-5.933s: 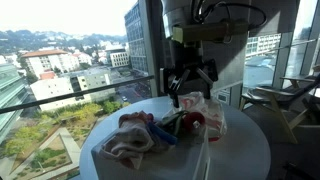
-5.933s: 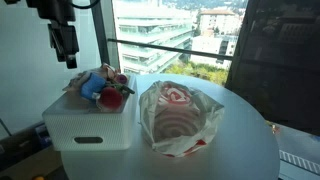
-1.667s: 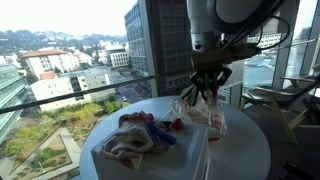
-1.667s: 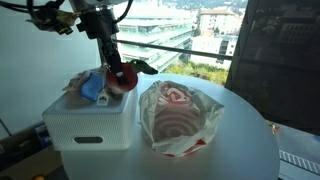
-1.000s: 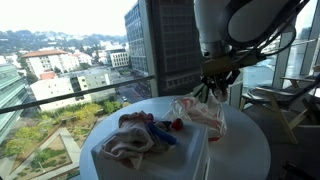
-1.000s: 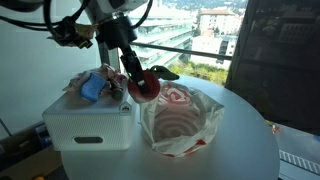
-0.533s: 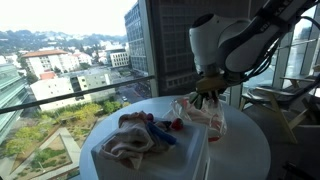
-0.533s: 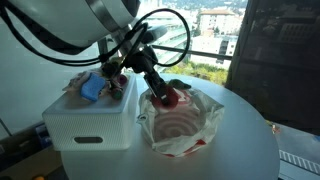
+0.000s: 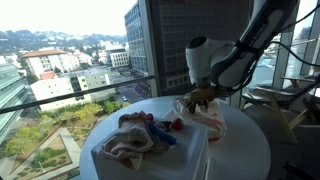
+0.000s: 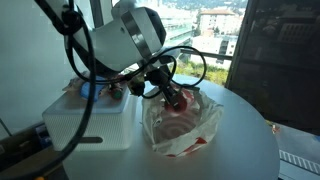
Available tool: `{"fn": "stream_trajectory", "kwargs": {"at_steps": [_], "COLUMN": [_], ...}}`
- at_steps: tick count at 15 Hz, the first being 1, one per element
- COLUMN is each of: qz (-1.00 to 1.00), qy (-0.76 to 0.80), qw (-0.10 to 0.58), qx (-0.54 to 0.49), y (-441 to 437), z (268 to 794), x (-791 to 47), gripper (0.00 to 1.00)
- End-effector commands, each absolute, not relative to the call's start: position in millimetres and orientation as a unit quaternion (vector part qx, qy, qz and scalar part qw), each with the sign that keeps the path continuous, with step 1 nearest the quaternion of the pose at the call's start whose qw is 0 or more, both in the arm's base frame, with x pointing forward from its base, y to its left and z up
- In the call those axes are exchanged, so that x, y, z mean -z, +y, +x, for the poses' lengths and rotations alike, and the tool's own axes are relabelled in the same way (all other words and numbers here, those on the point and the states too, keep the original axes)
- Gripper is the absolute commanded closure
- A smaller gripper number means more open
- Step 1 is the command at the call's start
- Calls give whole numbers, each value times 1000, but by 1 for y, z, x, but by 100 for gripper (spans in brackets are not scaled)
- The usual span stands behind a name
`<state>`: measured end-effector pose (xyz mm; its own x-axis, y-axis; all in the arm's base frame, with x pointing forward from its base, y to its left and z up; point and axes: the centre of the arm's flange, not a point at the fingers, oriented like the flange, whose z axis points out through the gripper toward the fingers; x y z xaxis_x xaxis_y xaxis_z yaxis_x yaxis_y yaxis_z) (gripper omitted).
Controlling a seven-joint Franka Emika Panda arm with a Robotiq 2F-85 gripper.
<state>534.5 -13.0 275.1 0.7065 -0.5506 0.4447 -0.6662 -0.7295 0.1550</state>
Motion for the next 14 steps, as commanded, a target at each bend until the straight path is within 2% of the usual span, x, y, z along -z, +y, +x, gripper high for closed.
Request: {"fn": "stream_trajectory", "kwargs": {"at_steps": [1,2,10,14], "qz": [913,912,913,912], "qy": [-331,-326,-327,-345], "qw": [134,145,150,139], "qx": [-200,-200,-193,-174], "y": [-4,-1,34,54], "z": [555,552,526,503], "x": [-267,-266,-308,-346], "gripper": [60,59,1,0]}}
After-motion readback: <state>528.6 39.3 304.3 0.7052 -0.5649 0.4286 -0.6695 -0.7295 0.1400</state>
